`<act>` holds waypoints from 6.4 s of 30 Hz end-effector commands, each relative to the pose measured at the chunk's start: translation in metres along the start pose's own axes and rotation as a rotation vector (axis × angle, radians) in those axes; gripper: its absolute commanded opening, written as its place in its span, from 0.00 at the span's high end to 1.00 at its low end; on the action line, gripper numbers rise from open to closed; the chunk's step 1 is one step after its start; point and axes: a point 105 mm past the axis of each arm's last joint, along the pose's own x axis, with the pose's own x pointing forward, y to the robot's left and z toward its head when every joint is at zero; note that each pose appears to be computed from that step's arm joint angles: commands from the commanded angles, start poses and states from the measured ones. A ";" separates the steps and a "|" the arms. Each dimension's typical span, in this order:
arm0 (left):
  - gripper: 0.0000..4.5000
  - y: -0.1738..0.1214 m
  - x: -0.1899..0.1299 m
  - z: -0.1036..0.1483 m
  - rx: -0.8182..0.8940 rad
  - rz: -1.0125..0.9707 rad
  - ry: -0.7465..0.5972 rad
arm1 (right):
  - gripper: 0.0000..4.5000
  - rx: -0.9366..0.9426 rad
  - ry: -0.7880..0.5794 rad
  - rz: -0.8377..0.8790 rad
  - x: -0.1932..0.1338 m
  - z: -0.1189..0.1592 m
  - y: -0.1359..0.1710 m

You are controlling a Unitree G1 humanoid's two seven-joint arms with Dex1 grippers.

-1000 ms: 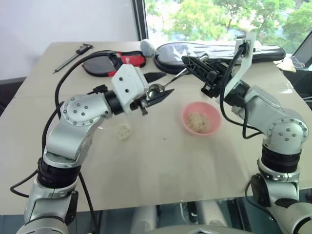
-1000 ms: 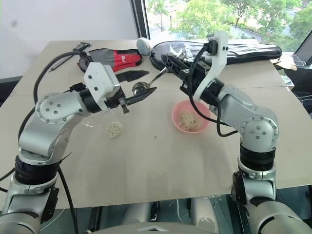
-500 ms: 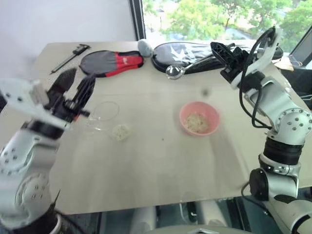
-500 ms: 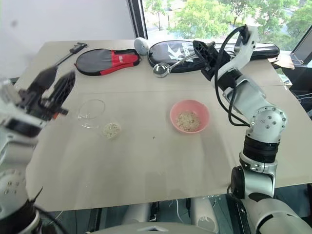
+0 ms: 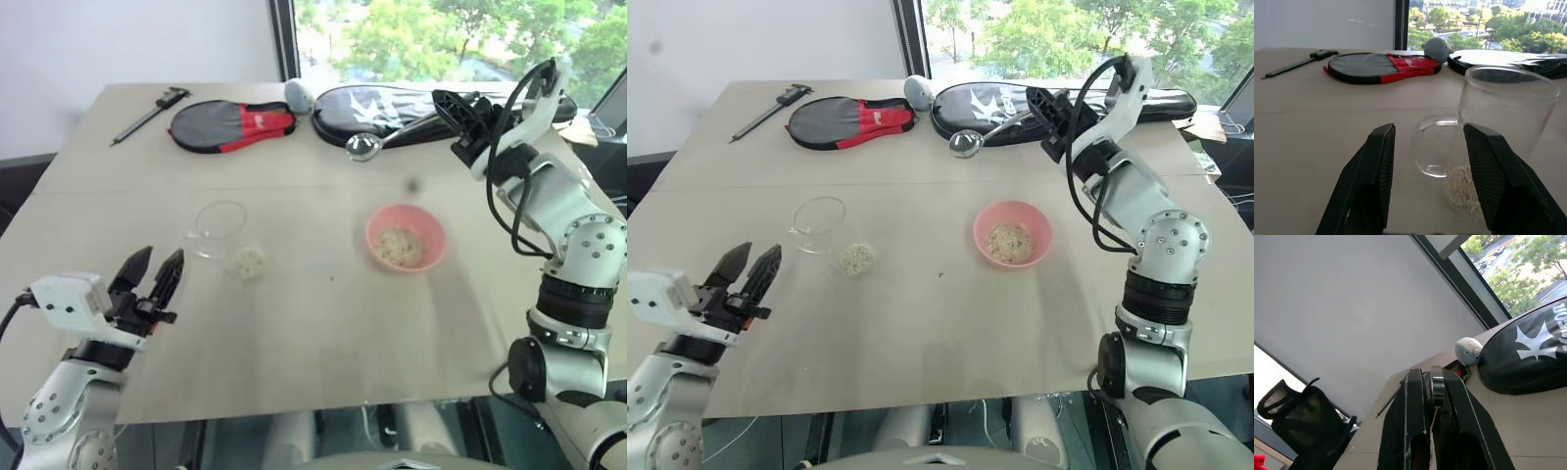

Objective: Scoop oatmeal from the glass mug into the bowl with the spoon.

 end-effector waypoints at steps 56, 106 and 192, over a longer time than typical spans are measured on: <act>0.98 -0.099 0.164 0.074 0.240 -0.394 -0.244 | 1.00 -0.133 -0.036 0.158 -0.002 0.016 0.037; 0.98 -0.159 0.219 0.104 0.729 -0.740 -0.347 | 1.00 -0.694 0.082 0.298 0.010 -0.066 0.011; 0.98 -0.135 0.212 0.015 0.334 -0.517 -0.281 | 1.00 0.259 0.051 -0.189 -0.064 0.033 -0.031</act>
